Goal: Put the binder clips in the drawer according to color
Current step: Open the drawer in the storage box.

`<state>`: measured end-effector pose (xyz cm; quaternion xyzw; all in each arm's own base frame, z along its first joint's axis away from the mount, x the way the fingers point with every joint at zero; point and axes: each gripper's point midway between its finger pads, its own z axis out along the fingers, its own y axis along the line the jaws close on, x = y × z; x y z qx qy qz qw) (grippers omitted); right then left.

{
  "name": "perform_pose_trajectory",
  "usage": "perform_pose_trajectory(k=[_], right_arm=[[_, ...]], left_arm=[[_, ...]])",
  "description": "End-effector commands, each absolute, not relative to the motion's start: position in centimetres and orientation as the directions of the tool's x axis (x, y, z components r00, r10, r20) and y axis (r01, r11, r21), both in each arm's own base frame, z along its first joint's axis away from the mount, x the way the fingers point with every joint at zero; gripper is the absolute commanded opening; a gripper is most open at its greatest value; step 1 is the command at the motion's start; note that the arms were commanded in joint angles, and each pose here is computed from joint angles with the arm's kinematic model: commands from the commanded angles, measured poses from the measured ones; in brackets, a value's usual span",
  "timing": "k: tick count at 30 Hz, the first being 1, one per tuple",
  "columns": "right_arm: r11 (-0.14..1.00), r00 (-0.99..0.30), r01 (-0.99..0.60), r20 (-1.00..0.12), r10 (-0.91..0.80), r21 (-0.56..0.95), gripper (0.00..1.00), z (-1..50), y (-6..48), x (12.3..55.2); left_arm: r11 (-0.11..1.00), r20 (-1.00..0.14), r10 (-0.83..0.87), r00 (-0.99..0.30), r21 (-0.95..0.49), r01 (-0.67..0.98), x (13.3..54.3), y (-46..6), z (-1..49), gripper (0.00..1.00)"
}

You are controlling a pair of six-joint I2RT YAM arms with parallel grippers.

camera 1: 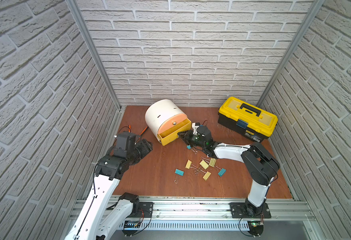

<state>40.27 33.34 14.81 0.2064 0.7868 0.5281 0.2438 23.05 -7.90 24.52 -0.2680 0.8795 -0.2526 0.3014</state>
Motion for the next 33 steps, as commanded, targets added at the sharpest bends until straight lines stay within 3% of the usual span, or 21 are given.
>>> perform_pose_trajectory(k=[1,16,25,33], right_arm=[[0.346,-0.793,0.034,-0.185,0.58,0.937,0.19,16.6,32.7,39.0],[0.384,-0.811,0.063,-0.177,0.558,0.921,0.21,15.0,30.4,35.4],[0.434,-0.827,0.08,-0.183,0.531,0.897,0.41,14.0,30.0,34.6],[0.513,-0.841,0.046,-0.243,0.483,0.857,0.53,14.7,28.8,33.1]], left_arm=[[0.728,-0.425,-0.626,-0.654,-0.618,-0.296,23.5,-7.8,25.6,0.71],[0.736,-0.435,-0.605,-0.667,-0.625,-0.26,24.6,-9.2,26.2,0.7],[0.747,-0.447,-0.592,-0.671,-0.617,-0.248,24.8,-9.7,26.3,0.7],[0.743,-0.453,-0.6,-0.659,-0.621,-0.25,24.7,-9.7,26.3,0.7]])
